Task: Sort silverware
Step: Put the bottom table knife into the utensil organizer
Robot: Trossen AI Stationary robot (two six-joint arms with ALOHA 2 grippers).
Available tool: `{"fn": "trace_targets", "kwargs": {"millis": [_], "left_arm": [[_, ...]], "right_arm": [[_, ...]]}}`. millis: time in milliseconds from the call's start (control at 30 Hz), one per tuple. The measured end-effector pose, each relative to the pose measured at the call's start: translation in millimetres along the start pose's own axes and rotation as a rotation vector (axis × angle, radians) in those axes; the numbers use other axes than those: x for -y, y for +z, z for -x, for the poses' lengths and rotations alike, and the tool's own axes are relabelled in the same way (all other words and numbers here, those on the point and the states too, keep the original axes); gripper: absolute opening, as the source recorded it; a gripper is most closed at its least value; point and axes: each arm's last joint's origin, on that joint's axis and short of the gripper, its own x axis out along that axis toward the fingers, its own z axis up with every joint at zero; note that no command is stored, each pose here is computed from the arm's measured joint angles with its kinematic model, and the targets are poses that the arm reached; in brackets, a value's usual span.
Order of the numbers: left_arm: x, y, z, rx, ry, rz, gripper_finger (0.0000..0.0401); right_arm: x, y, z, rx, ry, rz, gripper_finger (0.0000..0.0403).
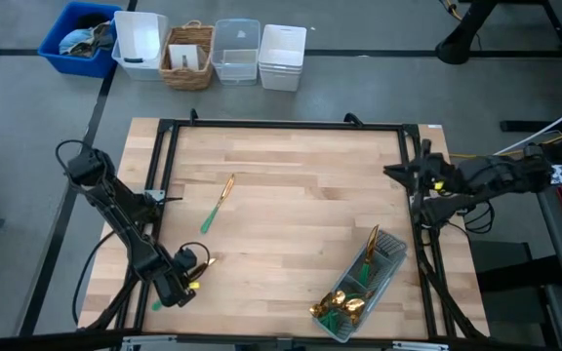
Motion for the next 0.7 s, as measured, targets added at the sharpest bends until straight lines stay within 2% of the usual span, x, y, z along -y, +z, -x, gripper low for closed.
{"fn": "trace_targets", "kwargs": {"millis": [233,467,700], "left_arm": [[3,0,-10,-0.001,0.015,-0.031,0.0100],[4,0,-23,-0.004,0.070,-0.029,0.0098],[3,2,-26,-0.011,0.114,0.009,0.0049]], "right_arm": [[8,-37,0,-0.025,0.006,-0.074,0.0044],[2,-82,-17,-0.097,0.048,-0.165,0.0044],[-13,-119,-42,-0.097,0.231,-0.212,0.0044]]}}
